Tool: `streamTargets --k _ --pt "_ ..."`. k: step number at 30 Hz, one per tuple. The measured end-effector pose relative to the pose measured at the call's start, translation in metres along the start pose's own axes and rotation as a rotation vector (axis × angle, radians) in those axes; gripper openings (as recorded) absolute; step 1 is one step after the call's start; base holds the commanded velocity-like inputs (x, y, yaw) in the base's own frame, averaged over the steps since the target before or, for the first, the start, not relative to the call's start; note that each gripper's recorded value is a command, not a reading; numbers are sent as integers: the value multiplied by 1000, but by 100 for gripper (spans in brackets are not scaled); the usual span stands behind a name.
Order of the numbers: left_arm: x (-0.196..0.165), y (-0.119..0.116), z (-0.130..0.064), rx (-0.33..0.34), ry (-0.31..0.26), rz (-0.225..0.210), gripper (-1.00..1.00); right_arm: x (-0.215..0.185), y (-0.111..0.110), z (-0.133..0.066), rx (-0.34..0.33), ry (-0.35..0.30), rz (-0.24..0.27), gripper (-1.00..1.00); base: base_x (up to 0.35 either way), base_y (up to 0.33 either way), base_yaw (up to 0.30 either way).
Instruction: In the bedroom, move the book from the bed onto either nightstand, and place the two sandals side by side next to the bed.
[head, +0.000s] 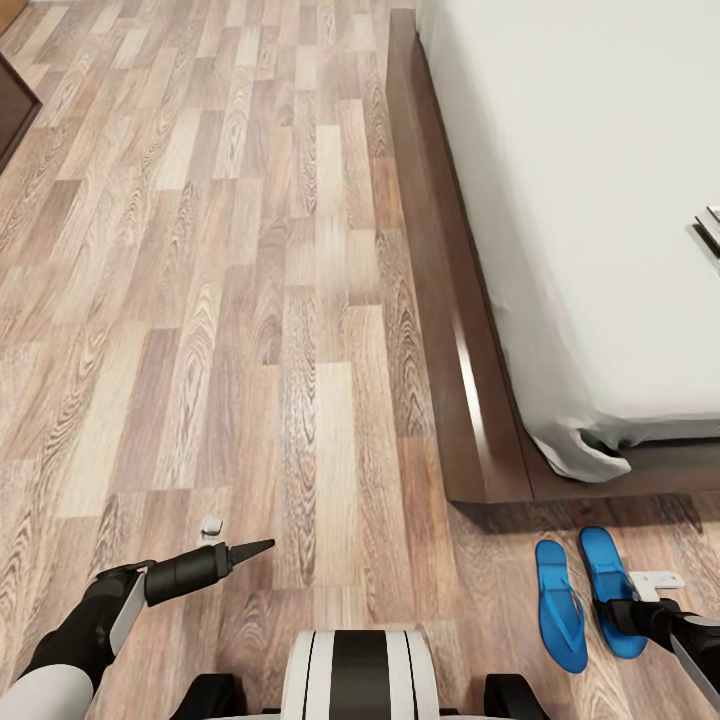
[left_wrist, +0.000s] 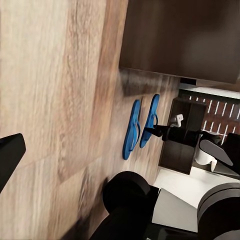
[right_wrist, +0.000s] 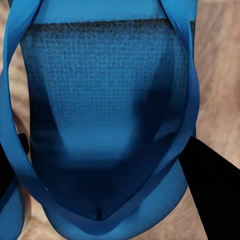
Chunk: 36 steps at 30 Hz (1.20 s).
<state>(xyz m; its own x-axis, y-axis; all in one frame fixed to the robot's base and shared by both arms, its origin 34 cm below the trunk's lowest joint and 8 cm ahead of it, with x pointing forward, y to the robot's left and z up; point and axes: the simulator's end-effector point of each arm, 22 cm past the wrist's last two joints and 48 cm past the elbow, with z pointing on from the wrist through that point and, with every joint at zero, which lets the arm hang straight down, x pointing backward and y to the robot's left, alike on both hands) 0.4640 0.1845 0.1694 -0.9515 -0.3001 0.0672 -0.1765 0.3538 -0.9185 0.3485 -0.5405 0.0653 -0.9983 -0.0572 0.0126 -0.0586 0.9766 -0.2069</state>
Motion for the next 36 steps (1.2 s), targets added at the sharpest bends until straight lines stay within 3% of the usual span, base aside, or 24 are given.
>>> streamTargets --k 12,36 --pt "10 16 3 -11 13 -33 100 16 3 10 -2 37 -9 -100 0 0 0" --pt "17 24 4 -17 21 -52 100 25 4 16 -2 56 -13 -100 0 0 0"
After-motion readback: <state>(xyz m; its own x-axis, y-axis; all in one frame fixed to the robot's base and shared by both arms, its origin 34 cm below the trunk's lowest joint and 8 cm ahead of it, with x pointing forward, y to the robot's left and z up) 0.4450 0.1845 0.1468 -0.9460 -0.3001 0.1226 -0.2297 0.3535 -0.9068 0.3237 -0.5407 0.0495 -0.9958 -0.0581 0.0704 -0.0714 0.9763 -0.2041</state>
